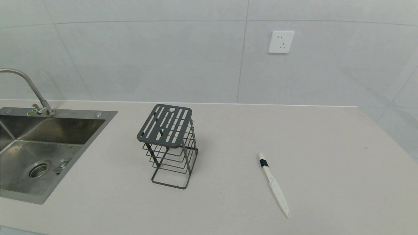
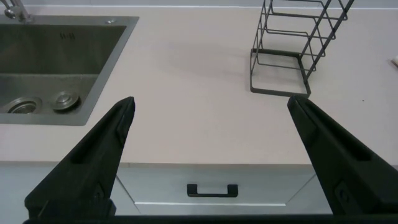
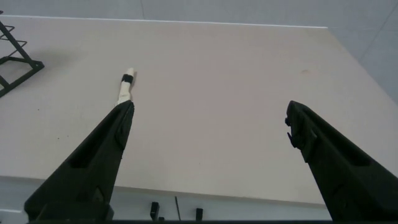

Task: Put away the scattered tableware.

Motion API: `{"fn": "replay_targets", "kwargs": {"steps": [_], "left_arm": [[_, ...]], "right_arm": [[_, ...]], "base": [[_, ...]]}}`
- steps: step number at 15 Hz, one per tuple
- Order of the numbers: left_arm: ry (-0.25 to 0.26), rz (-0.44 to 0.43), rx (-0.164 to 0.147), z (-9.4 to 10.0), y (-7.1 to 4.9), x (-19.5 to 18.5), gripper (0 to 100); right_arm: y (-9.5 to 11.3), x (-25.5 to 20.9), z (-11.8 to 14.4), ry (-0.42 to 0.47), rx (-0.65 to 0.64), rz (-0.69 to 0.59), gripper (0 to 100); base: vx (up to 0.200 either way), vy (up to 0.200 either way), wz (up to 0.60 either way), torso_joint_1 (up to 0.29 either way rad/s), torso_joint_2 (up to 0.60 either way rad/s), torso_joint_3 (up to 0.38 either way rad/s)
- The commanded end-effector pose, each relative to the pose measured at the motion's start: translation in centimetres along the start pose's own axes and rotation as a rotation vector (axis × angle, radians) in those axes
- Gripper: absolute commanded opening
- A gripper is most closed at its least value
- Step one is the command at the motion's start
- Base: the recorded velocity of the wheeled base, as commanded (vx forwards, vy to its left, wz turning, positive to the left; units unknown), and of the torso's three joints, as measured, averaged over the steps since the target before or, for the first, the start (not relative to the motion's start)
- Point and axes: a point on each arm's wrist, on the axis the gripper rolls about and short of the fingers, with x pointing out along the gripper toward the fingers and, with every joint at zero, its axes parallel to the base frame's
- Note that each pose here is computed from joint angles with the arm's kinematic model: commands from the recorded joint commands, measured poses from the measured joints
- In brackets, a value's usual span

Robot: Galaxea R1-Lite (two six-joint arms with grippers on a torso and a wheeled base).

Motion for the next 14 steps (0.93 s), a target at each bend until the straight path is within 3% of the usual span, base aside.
{"fn": "replay_targets", "kwargs": {"steps": [1, 2, 3, 4, 7, 10, 11, 14], "left_arm": [[0.001, 0.001, 0.0, 0.0, 0.0, 0.0, 100], [0.001, 0.0, 0.0, 0.0, 0.0, 0.0, 100], [0.001, 0.0, 0.0, 0.0, 0.0, 0.0, 100], [0.001, 0.001, 0.0, 0.0, 0.0, 0.0, 100], [0.001, 0.001, 0.0, 0.0, 0.0, 0.0, 100], [0.001, 0.001, 0.0, 0.0, 0.0, 0.0, 100], [0.001, 0.001, 0.0, 0.0, 0.0, 0.0, 100], [0.001, 0.001, 0.0, 0.0, 0.0, 0.0, 100]], "right_arm": [[0.0, 0.0, 0.1, -0.007, -0.038, 0.006, 100], [0.0, 0.0, 0.5, -0.046, -0.035, 0.01, 100], [-0.1, -0.2, 2.0, -0.193, -0.043, 0.002, 100], [0.0, -0.4, 2.9, -0.286, -0.057, 0.018, 100], [0.3, -0.9, 4.4, -0.312, -0.035, 0.21, 100], [0.4, 0.8, 7.6, -0.166, -0.014, 0.345, 100], [0.4, 1.3, 7.8, -0.136, -0.009, 0.359, 100], [0.3, 4.9, 8.2, 0.073, 0.036, 0.433, 100]], "base": [[0.0, 0.0, 0.0, 0.0, 0.0, 0.0], [0.0, 0.0, 0.0, 0.0, 0.0, 0.0], [0.0, 0.0, 0.0, 0.0, 0.0, 0.0], [0.0, 0.0, 0.0, 0.0, 0.0, 0.0], [0.0, 0.0, 0.0, 0.0, 0.0, 0.0], [0.0, 0.0, 0.0, 0.0, 0.0, 0.0], [0.0, 0.0, 0.0, 0.0, 0.0, 0.0], [0.0, 0.0, 0.0, 0.0, 0.0, 0.0]]}}
